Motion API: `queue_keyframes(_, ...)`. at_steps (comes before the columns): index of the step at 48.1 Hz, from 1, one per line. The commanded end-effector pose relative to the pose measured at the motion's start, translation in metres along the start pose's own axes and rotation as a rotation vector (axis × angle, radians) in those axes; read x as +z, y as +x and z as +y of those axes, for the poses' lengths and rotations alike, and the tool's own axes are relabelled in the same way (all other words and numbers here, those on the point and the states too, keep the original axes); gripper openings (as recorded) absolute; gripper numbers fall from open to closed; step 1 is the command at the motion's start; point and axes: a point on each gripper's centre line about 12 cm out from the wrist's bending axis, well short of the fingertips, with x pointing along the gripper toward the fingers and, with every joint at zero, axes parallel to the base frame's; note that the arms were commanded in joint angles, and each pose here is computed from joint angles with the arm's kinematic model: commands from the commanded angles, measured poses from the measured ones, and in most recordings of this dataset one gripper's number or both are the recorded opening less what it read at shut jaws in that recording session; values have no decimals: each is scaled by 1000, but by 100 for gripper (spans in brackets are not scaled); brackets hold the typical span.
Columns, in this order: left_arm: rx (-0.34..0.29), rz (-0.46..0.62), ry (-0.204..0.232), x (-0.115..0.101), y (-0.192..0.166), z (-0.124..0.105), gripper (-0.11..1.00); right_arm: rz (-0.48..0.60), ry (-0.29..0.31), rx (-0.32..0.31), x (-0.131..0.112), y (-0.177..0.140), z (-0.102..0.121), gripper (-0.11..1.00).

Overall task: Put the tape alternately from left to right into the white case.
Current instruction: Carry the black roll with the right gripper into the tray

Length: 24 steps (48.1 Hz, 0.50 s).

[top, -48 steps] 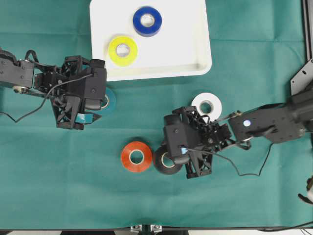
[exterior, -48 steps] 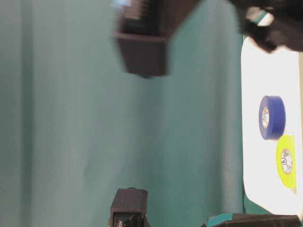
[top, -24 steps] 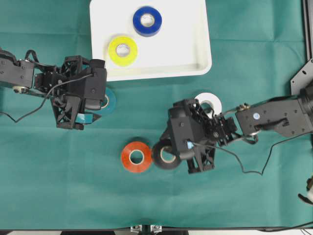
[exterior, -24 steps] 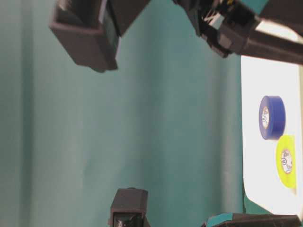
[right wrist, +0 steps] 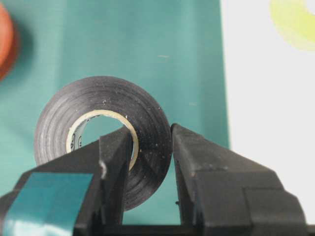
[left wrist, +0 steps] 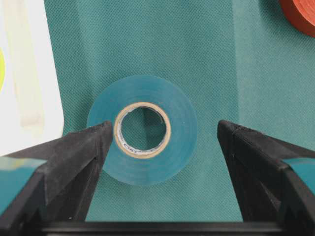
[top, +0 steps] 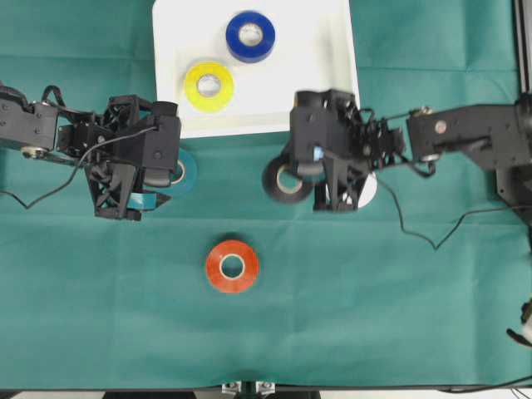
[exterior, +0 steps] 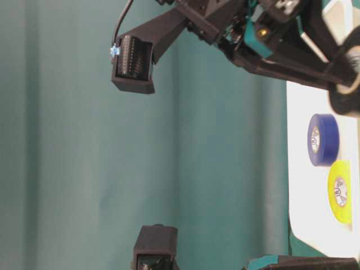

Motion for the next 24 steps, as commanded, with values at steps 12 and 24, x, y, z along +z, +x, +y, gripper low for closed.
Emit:
queue_keyframes(12, -2, -37, 3, 8, -7, -1, 77, -48, 77, -88, 9, -14, -47, 25)
queue_keyframes(24, -2, -34, 1, 8, -7, -1, 77, -34, 130, -168, 0, -16, -87, 25)
